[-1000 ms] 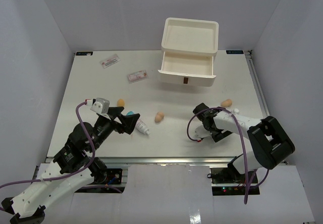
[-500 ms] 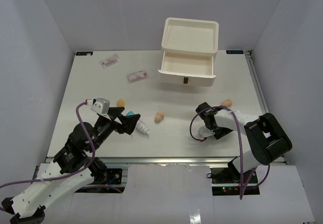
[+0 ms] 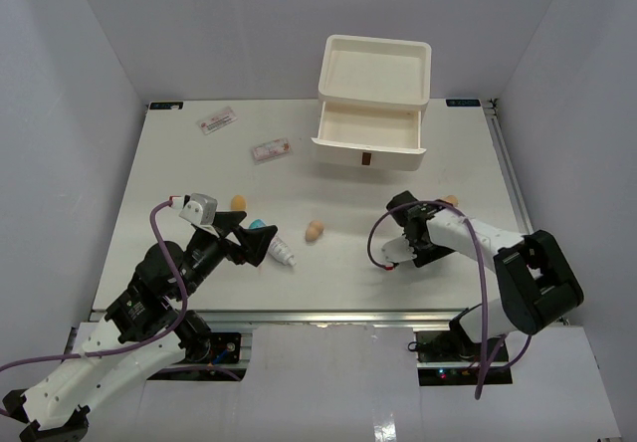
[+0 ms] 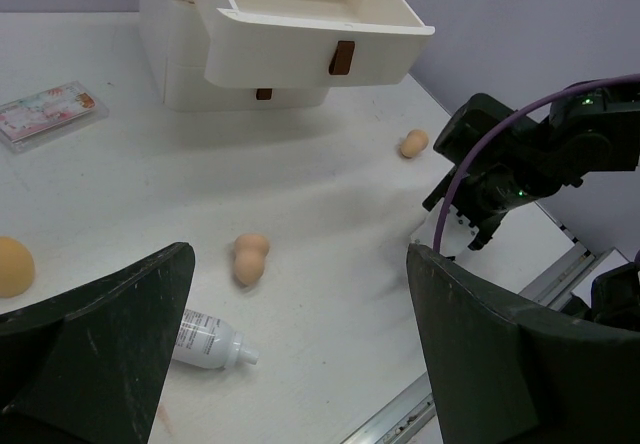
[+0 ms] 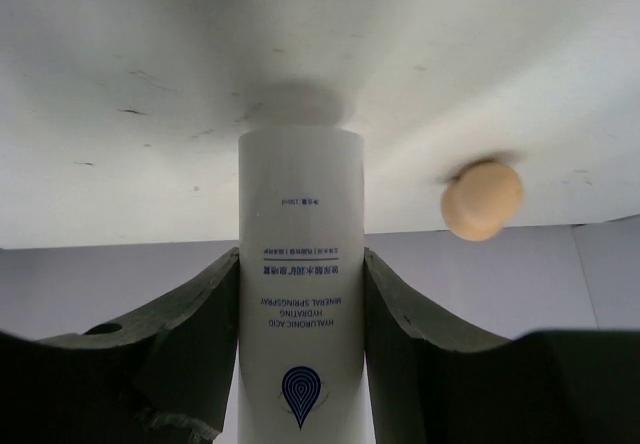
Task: Organize the makeup
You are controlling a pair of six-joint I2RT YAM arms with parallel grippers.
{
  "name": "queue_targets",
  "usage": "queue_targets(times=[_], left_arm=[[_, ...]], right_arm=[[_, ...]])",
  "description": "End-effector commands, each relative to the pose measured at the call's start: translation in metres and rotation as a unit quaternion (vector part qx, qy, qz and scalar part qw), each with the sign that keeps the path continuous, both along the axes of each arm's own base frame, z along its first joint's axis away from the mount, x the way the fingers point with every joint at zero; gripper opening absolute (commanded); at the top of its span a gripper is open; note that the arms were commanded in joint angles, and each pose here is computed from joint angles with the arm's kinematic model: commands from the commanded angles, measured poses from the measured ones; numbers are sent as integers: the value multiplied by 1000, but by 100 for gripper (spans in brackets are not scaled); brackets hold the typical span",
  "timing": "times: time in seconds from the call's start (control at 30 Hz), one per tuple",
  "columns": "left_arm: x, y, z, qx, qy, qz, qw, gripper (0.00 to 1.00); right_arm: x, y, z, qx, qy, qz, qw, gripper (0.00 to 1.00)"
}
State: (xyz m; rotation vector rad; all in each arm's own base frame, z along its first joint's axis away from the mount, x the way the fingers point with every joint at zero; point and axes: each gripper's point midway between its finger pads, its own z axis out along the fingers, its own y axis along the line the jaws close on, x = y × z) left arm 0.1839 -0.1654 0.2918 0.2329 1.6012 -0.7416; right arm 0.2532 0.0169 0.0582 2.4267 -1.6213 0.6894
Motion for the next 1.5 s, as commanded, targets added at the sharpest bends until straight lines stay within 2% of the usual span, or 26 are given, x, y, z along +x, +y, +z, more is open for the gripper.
queue_targets(times=[0.0, 0.13, 0.27, 0.33, 0.4, 0.47, 0.6, 0.7, 0.83, 0.97, 1.03, 1.13, 1.33, 1.47], left_arm=[[-1, 0, 0, -4, 0, -3, 1000, 98], [-1, -2, -1, -2, 2, -4, 1000, 98], [0, -3, -2, 1, 3, -5, 1000, 98], [0, -2, -2, 0, 3, -4, 1000, 98], [1, -2, -4, 1, 5, -3, 1000, 98], [1, -3, -4, 1, 5, -3, 1000, 98], [1, -3, -5, 3, 6, -2, 1000, 98], [2, -2, -4, 3, 6, -1, 1000, 98], [3, -2, -6, 5, 8, 1, 1000, 98], [3, -4, -8, 8, 10, -2, 1000, 98], [3, -5, -9, 10, 12, -3, 1000, 98], [4, -7, -11, 14, 16, -5, 1000, 98], [6, -12, -18, 24, 26, -11, 999, 98], [7, -18, -22, 28, 34, -20, 999, 98]], right_arm=[[5, 62, 54, 193, 11, -35, 980, 22], [-12, 125, 107, 363, 72, -15, 929, 21], [-22, 161, 151, 461, 103, 16, 881, 19], [-25, 183, 181, 518, 118, 35, 847, 18], [-21, 193, 205, 556, 119, 42, 822, 18], [-12, 202, 230, 597, 117, 45, 793, 18], [48, 203, 282, 684, 59, -6, 727, 18], [87, 202, 293, 711, 20, -27, 702, 18], [127, 210, 292, 725, -3, -41, 687, 21], [159, 212, 284, 723, -25, -55, 689, 25], [172, 210, 281, 721, -41, -65, 689, 31], [186, 205, 269, 718, -45, -82, 690, 46], [193, 200, 267, 724, -55, -94, 681, 71], [189, 199, 278, 729, -62, -91, 676, 78]])
